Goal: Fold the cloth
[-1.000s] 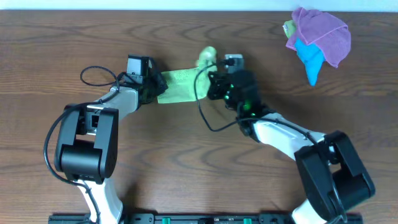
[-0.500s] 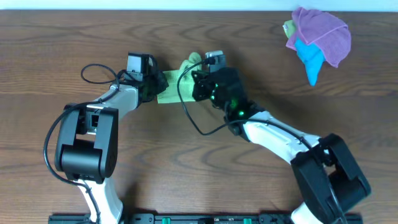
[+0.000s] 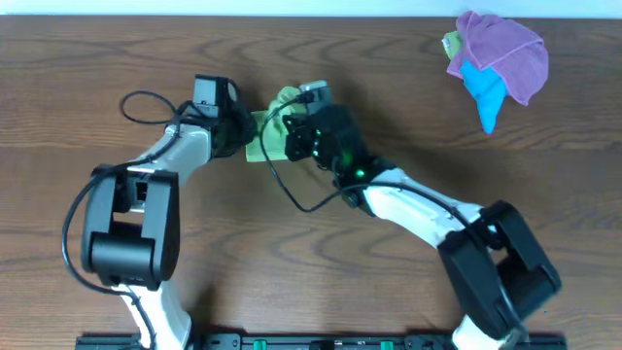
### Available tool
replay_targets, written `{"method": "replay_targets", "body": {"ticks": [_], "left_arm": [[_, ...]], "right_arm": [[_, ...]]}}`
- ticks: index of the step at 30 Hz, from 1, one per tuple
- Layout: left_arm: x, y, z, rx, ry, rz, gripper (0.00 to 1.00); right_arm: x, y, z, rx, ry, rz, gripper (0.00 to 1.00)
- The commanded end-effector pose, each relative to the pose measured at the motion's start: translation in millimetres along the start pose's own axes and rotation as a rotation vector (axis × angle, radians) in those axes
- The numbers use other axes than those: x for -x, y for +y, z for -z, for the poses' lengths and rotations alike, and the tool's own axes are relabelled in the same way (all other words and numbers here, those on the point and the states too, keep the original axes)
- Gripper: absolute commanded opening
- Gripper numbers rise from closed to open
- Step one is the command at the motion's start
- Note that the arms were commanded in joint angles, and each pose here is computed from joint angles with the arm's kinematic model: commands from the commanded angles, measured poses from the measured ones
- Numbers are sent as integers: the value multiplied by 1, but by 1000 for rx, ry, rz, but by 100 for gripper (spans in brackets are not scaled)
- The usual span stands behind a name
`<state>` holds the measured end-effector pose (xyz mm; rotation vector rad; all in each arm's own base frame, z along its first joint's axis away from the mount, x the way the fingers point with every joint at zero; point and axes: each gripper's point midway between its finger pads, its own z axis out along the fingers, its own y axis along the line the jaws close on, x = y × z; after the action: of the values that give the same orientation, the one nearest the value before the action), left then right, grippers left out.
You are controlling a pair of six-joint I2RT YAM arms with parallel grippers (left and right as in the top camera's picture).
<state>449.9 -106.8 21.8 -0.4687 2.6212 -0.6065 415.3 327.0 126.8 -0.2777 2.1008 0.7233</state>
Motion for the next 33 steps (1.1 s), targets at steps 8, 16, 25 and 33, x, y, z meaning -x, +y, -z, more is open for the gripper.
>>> {"method": "replay_targets", "body": {"ticks": [8, 16, 25, 33], "left_arm": [[43, 12, 56, 7, -107, -18, 6], [53, 32, 71, 29, -129, 30, 6], [56, 39, 75, 30, -133, 50, 6], [56, 38, 75, 25, -130, 49, 6]], "right_arm": [[-6, 19, -33, 16, 51, 72, 1], [-38, 25, -53, 32, 120, 88, 1], [-58, 29, -59, 41, 159, 102, 1], [-77, 32, -67, 59, 193, 105, 1]]}}
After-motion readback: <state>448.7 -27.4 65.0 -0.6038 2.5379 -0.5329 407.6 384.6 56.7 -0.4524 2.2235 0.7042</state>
